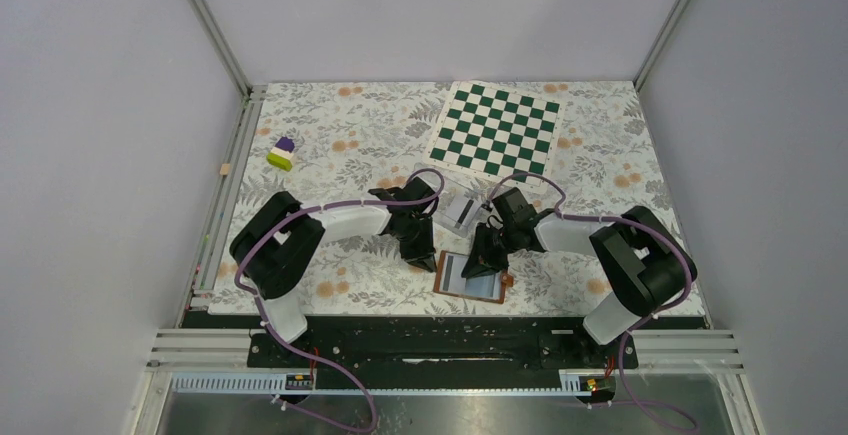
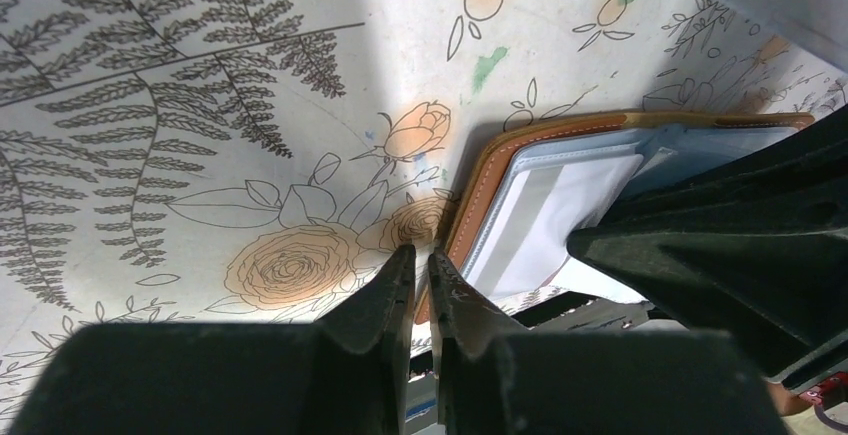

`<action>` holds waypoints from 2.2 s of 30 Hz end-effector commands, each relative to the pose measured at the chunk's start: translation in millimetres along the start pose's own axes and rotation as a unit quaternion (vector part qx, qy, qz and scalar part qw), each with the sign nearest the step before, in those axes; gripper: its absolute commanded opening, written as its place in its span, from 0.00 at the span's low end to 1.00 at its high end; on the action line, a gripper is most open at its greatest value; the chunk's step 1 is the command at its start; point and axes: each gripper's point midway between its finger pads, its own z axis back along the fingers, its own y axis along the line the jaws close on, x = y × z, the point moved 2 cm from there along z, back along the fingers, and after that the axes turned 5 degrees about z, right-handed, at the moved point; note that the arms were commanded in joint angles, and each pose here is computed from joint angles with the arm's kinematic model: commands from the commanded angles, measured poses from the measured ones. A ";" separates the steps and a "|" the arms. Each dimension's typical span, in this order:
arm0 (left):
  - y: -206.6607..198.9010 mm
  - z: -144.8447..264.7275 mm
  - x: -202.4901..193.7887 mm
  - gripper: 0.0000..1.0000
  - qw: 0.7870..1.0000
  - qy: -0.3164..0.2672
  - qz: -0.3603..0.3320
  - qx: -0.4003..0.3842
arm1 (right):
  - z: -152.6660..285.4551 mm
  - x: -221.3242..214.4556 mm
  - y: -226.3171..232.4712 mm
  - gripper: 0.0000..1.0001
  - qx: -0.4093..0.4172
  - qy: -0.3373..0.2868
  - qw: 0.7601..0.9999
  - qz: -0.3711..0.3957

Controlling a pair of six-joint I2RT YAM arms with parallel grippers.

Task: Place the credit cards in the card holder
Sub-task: Insert the credit card into the card holder, then close the card holder at the center of the board.

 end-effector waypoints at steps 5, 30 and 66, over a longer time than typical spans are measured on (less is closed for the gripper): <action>2.8 11.4 -2.5 0.19 1.000 -0.024 -0.004 -0.005 | 14.8 -5.4 0.9 0.39 -0.035 -0.013 0.998 0.041; -43.4 -18.7 -14.0 0.40 0.969 0.033 0.055 -0.238 | 42.8 -20.6 -34.8 0.05 -0.143 -0.018 0.986 0.085; -69.1 0.7 -23.9 0.00 0.980 -0.001 -0.063 -0.188 | 39.5 -15.4 -11.8 0.06 -0.089 -0.006 0.991 0.099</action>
